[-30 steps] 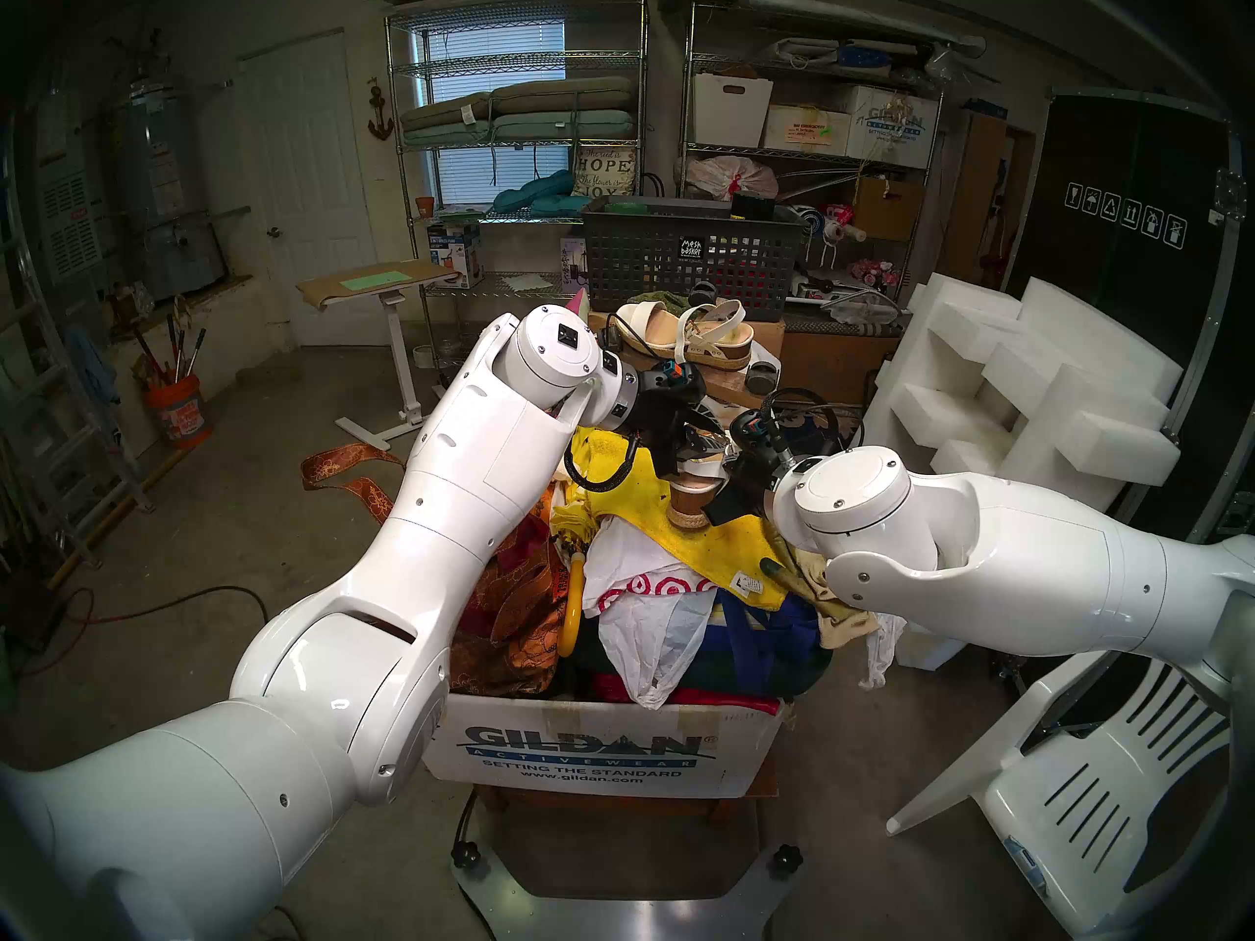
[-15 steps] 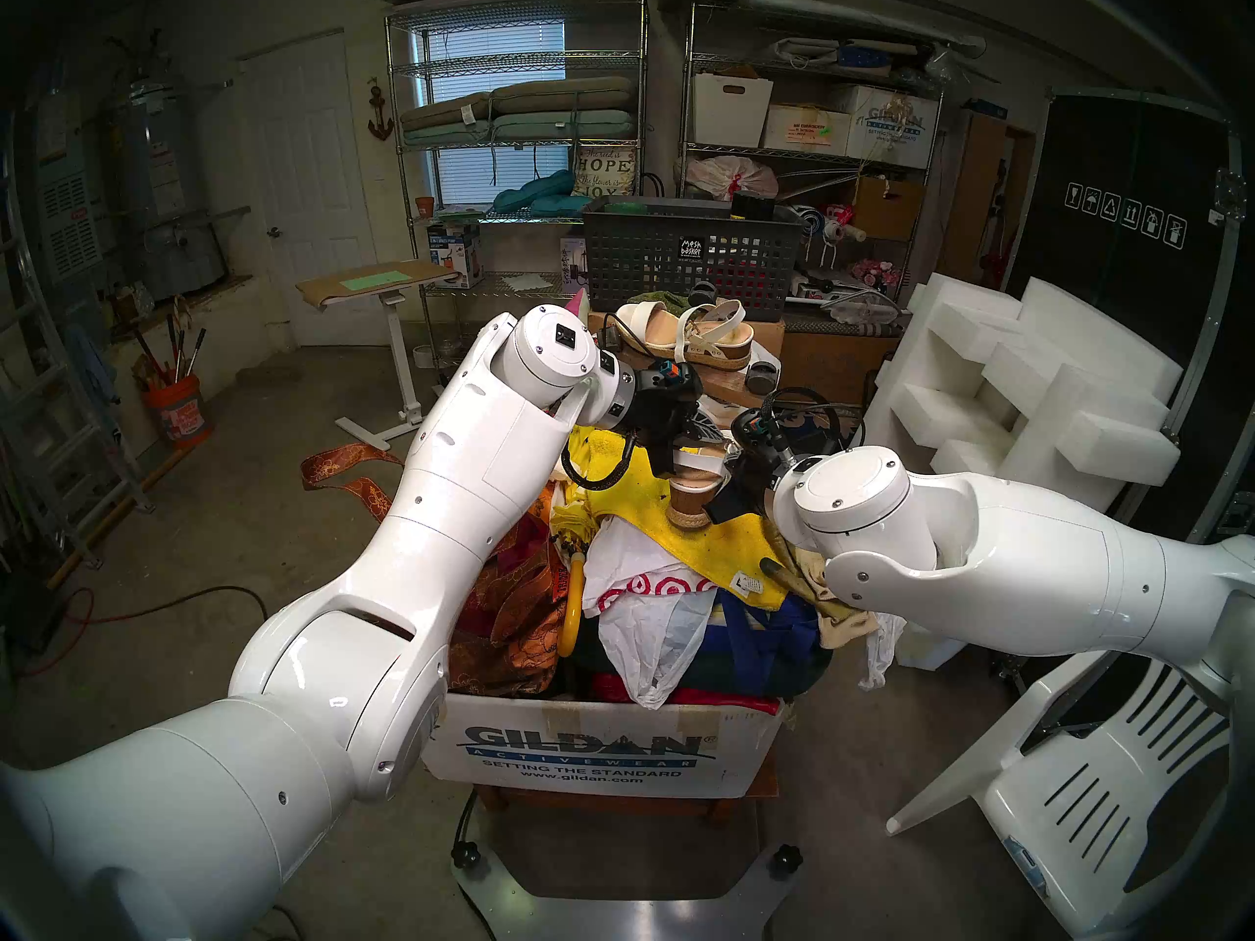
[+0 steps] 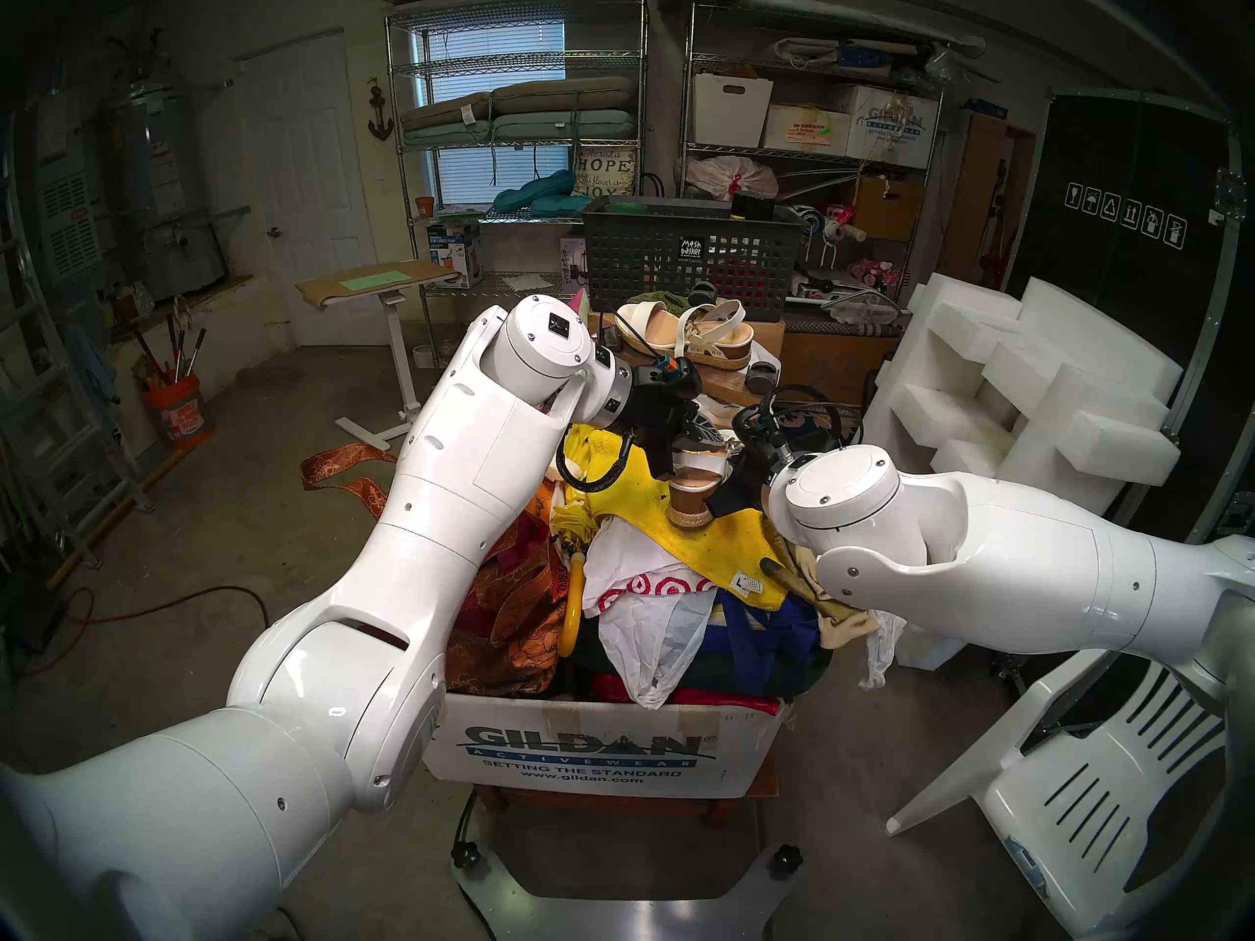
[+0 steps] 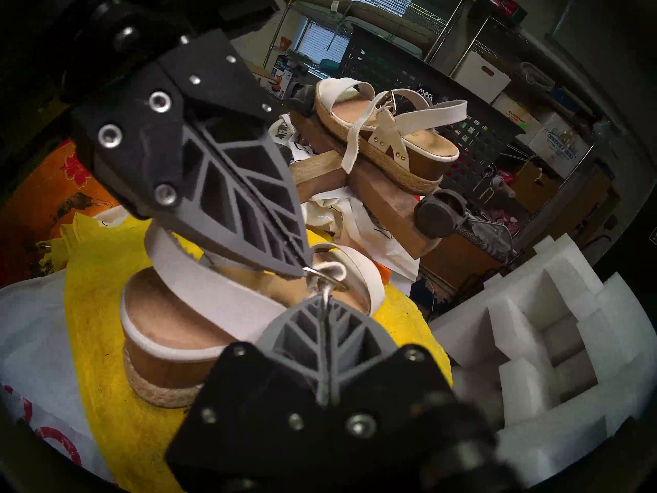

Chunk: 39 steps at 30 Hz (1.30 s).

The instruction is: Unbuckle a shoe

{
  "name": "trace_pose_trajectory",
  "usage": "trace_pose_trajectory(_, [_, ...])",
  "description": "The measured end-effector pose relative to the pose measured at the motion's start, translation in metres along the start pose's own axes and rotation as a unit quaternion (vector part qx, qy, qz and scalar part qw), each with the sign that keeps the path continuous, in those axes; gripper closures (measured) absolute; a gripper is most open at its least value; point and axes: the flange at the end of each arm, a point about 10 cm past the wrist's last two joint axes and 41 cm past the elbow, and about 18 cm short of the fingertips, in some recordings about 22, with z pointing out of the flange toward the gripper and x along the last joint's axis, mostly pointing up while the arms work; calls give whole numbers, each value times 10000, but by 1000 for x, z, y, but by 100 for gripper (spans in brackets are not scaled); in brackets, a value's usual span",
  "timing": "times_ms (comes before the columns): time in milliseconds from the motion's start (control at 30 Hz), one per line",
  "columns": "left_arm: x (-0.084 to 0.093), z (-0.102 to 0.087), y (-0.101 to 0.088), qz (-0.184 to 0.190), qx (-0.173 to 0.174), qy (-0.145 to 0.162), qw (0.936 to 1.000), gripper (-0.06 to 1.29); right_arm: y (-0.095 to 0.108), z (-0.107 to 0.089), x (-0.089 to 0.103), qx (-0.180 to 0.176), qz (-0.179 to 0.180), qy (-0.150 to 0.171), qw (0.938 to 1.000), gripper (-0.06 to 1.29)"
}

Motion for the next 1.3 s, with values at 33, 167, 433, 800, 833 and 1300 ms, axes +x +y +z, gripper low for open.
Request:
trace_pose_trajectory(33, [0,0,0,0,0,0,10000,124,0,0,0,0,0,0,10000,125])
trace_pose_trajectory(167, [0,-1,0,-7,-3,1,10000,124,0,0,0,-27,13,-6,10000,125])
trace_pose_trajectory(433, [-2,-2,2,-58,-5,21,10000,125,2,1,0,-104,43,-42,9999,125])
trace_pose_trajectory(800, [-6,-5,3,-166,40,42,9998,126,4,15,-1,25,-45,-70,10000,125])
trace_pose_trajectory(833, [-6,-5,3,-167,53,42,9998,125,4,16,-1,49,-53,-64,10000,125])
trace_pose_trajectory(1300, [-11,2,-3,25,318,-47,9995,84,-1,11,3,164,-116,38,9998,125])
